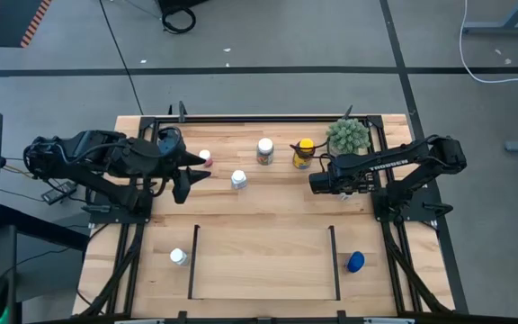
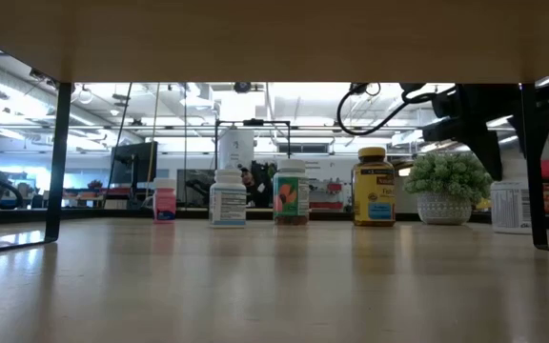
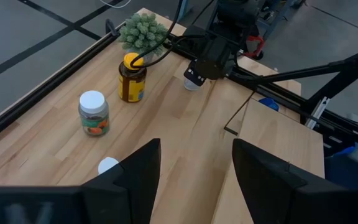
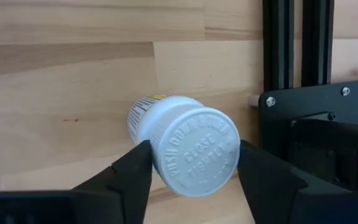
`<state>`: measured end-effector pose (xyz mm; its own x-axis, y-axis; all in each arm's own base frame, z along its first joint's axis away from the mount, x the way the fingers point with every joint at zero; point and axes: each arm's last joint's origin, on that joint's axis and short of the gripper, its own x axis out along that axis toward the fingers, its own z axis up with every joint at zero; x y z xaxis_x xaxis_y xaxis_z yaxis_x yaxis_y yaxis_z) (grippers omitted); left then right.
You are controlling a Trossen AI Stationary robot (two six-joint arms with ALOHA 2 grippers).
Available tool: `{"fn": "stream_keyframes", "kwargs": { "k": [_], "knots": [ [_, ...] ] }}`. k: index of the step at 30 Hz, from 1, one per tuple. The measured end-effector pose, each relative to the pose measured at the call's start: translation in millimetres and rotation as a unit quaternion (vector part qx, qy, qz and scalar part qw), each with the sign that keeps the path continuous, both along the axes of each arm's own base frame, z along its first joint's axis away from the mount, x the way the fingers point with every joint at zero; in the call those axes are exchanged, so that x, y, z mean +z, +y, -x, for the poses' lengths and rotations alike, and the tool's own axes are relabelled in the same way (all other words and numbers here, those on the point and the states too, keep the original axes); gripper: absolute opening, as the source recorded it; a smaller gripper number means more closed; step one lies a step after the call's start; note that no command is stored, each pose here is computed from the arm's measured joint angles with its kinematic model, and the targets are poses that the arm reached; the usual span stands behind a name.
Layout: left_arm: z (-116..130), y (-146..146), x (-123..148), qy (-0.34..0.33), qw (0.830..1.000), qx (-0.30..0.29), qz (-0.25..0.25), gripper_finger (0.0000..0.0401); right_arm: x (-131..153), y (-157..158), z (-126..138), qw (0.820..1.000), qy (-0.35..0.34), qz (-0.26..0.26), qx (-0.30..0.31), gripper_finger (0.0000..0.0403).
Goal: Pick and place medicine bottles onto shelf by color
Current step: Put the white and yellow medicine bottle on the shelf
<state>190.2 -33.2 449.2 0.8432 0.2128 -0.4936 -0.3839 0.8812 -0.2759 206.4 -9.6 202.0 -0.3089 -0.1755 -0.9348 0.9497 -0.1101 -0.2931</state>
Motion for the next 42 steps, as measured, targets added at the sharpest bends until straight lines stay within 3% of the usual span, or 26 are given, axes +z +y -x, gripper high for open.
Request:
{"fn": "stream_keyframes", "kwargs": {
  "k": [6,10,20,26,30,36,42],
  "knots": [
    [0.0,0.0,0.0,-0.001,1.0,0.001,0.002,0.0196,1.9,0.2,-1.2,1.0,0.001,-0.014,0.022,0.021],
    [0.0,0.0,0.0,-0.002,1.0,0.005,0.008,0.0195,20.0,1.2,-12.4,0.997,-0.023,-0.027,0.072,0.021],
    [0.0,0.0,0.0,-0.002,1.0,0.005,0.008,0.0194,130.7,19.0,-35.8,0.973,-0.144,-0.014,0.18,0.0211],
    [0.0,0.0,0.0,-0.002,1.0,0.004,0.007,0.0188,186.3,46.5,-34.7,0.939,-0.245,-0.015,0.241,0.0211],
    [-0.1,0.2,0.0,-0.002,1.0,0.005,0.007,0.0189,203.6,75.8,-44.3,0.899,-0.267,-0.026,0.345,0.0212],
    [-0.1,0.2,0.0,-0.002,1.0,0.004,0.006,0.0188,205.9,122.8,-75.1,0.843,-0.245,-0.04,0.477,0.0213],
    [-0.1,0.2,-0.1,-0.001,1.0,0.004,0.006,0.0189,193.2,155.8,-98.6,0.826,-0.23,-0.046,0.513,0.0213]
  ]
}}
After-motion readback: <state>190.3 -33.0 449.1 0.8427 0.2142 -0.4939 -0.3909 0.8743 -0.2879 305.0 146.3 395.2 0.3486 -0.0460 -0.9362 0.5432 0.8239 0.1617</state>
